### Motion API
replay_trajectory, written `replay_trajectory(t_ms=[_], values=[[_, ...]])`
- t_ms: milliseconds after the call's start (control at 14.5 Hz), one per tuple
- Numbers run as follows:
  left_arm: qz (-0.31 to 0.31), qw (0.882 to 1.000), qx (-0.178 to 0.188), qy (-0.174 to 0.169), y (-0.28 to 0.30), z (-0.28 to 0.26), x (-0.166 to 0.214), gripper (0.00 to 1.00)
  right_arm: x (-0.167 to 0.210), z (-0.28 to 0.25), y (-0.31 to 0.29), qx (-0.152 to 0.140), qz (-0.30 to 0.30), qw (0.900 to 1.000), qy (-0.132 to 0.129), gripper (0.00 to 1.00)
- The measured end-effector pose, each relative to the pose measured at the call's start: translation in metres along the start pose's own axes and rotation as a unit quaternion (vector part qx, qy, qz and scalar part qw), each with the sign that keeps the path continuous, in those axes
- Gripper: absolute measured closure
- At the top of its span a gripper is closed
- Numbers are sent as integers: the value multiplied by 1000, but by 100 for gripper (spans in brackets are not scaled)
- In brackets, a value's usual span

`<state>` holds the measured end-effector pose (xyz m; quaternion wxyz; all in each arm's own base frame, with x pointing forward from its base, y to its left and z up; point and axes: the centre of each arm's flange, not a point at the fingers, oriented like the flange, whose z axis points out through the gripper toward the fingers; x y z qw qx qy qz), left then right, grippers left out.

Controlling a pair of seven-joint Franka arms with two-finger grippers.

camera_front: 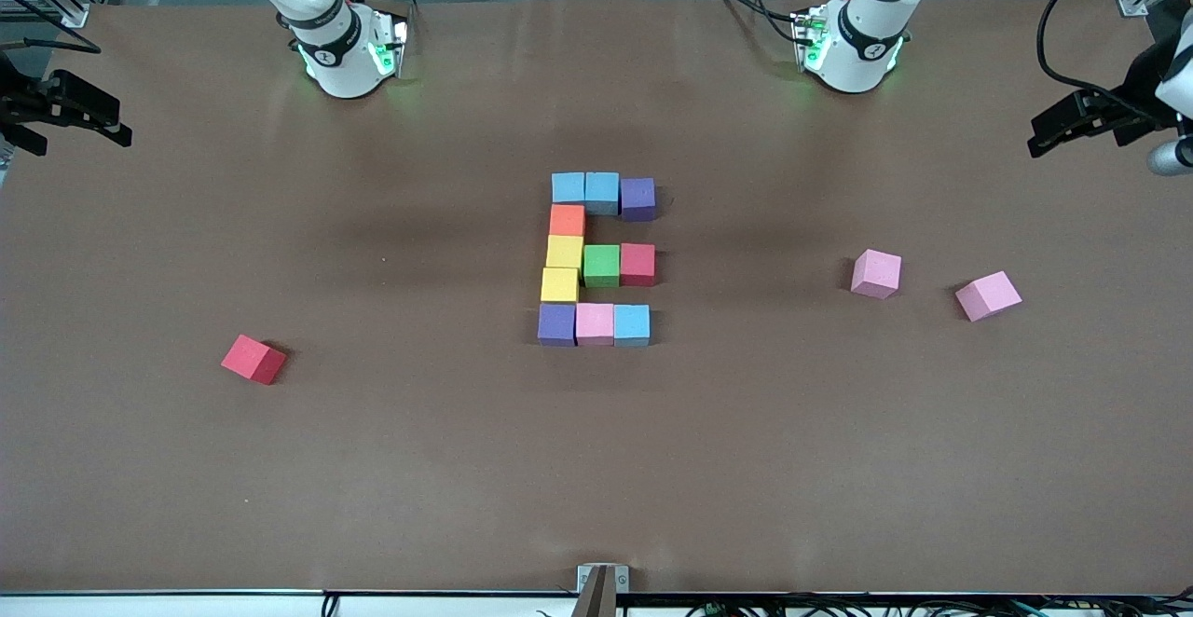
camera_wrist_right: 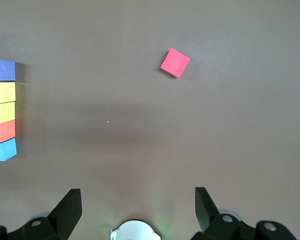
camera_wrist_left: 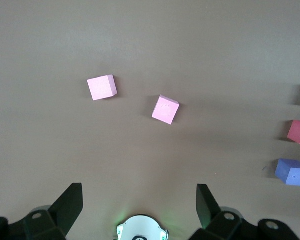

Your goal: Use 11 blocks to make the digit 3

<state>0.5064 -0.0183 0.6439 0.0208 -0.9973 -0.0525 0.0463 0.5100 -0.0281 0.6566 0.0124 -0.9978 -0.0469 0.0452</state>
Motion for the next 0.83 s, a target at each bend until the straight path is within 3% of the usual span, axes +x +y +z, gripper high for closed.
replay_trajectory(t_ms=[346,830], values=[[18,1000,7,15,18,-3,-34,0,0,0,0,0,0,1000,0,0],[30,999,8,25,30,-10,-36,0,0,0,0,0,0,1000,0,0]])
